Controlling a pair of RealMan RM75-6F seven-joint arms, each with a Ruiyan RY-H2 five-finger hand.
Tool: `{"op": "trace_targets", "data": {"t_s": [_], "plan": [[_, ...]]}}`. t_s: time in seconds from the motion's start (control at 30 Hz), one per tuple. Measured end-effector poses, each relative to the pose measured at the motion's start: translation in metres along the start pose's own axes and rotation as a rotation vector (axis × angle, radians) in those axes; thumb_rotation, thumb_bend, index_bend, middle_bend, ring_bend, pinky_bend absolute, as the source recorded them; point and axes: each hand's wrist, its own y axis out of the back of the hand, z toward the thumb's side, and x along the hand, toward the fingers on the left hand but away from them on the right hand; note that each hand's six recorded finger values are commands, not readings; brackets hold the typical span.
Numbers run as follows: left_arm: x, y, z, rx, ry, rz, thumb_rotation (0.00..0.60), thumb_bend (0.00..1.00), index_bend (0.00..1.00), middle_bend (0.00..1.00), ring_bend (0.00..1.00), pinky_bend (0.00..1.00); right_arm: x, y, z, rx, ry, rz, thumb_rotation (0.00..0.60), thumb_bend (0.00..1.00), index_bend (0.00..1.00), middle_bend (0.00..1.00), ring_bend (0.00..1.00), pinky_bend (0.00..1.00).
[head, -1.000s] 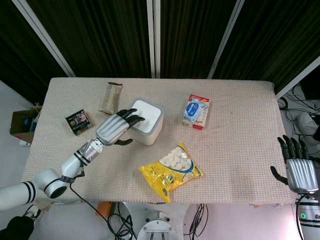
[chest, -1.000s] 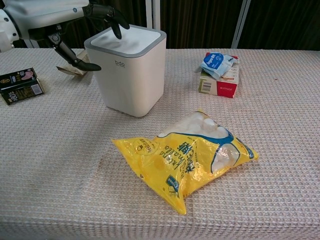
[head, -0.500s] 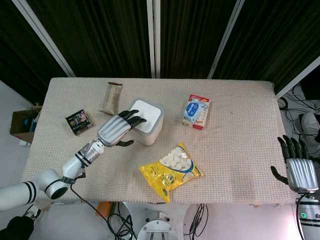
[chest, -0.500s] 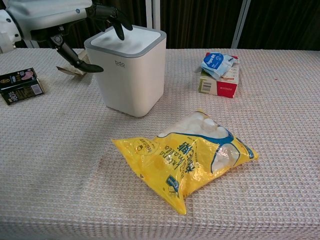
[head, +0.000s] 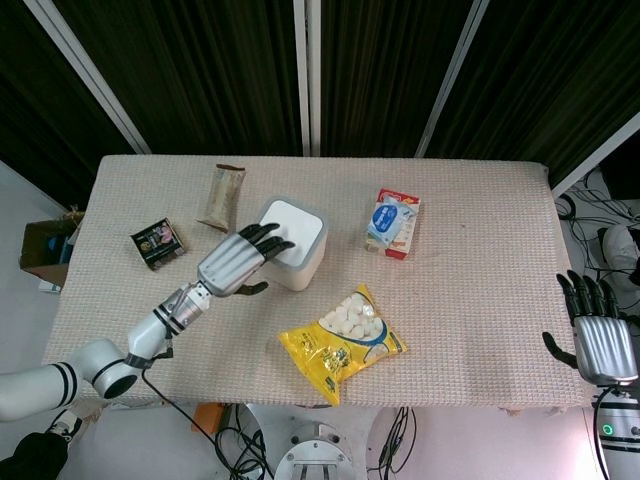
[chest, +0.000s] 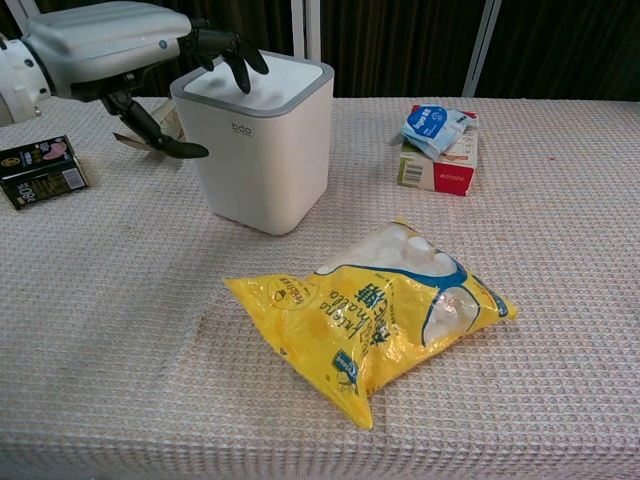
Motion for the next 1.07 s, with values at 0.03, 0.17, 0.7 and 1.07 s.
{"op": "trace_targets", "data": {"t_s": [0.03,0.17,0.7,1.07], "plan": [[0.000,-0.001,0.000,0.005,-0.002,-0.005,0.573,0.22,0.17,0.39,0.12,0.24,0.000,0.000,0.000,0.000,-0.001,0.001,0.600,0.21,0.00,0.03,0.00,0.00],[0.001,0.001,0.001,0.020,-0.002,0.012,0.541,0.22,0.17,0.35,0.12,0.24,0.000,0.000,-0.001,-0.002,-0.004,-0.001,0.600,0.21,0.00,0.03,0.00,0.00],[-0.098,0.072,-0.048,0.143,0.248,0.239,0.476,0.22,0.17,0.22,0.12,0.24,-0.001,-0.001,-0.003,-0.013,-0.006,0.000,0.600,0.21,0.00,0.03,0.00,0.00],[-0.259,0.002,-0.080,0.091,0.639,0.054,0.421,0.22,0.17,0.19,0.11,0.24,-0.004,-0.012,-0.002,0.016,0.009,0.032,0.600,0.21,0.00,0.00,0.00,0.00]]}}
